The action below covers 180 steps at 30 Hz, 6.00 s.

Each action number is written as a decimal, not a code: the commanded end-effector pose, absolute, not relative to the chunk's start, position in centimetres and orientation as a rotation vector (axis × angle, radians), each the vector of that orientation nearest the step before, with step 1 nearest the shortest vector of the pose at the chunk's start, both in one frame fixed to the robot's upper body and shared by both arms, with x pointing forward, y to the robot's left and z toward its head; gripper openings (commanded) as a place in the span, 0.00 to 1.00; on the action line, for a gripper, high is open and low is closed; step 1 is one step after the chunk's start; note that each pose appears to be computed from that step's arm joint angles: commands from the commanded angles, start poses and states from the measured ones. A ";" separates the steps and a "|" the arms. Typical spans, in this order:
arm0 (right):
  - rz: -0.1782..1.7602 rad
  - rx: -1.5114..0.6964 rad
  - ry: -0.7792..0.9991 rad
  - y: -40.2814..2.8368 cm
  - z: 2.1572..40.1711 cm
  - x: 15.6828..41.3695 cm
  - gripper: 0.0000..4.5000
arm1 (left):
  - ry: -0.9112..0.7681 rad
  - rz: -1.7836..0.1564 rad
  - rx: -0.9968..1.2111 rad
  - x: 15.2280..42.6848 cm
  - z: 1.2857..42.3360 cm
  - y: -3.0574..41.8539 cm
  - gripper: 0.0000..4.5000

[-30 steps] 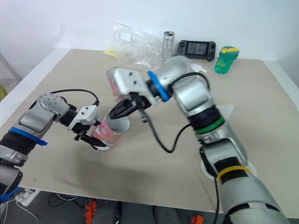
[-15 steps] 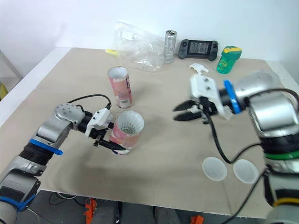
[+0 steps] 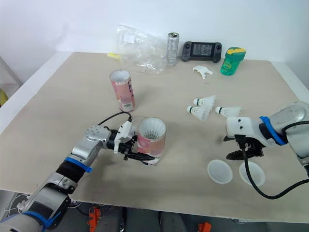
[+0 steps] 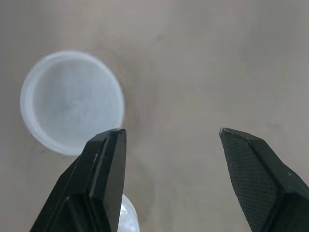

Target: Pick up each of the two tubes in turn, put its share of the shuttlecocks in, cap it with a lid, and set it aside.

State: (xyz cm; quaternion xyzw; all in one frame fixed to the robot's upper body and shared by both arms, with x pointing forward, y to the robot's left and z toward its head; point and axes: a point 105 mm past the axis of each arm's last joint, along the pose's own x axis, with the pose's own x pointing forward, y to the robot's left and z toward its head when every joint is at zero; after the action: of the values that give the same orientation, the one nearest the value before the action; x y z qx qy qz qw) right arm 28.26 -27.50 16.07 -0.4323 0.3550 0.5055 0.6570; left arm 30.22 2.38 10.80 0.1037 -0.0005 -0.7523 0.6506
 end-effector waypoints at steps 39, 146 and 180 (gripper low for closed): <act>1.472 -1.009 -0.013 -9.5 31.1 28.3 0.02 | 0.145 -1.670 0.320 31.6 7.3 4.7 0.54; 1.318 -0.580 0.095 -13.3 25.6 27.2 0.74 | 0.078 -1.687 0.337 30.7 8.6 4.7 0.62; 1.227 -0.370 0.153 -10.2 15.3 26.0 1.00 | -0.103 -1.536 0.199 25.5 18.9 13.5 0.99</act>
State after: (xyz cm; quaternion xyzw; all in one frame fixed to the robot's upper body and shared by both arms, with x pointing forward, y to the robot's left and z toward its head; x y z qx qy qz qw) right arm 25.78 -10.63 14.54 -0.1650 0.0923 0.5723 0.7980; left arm 26.30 13.46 17.59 0.0886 -0.0311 -0.6912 0.7165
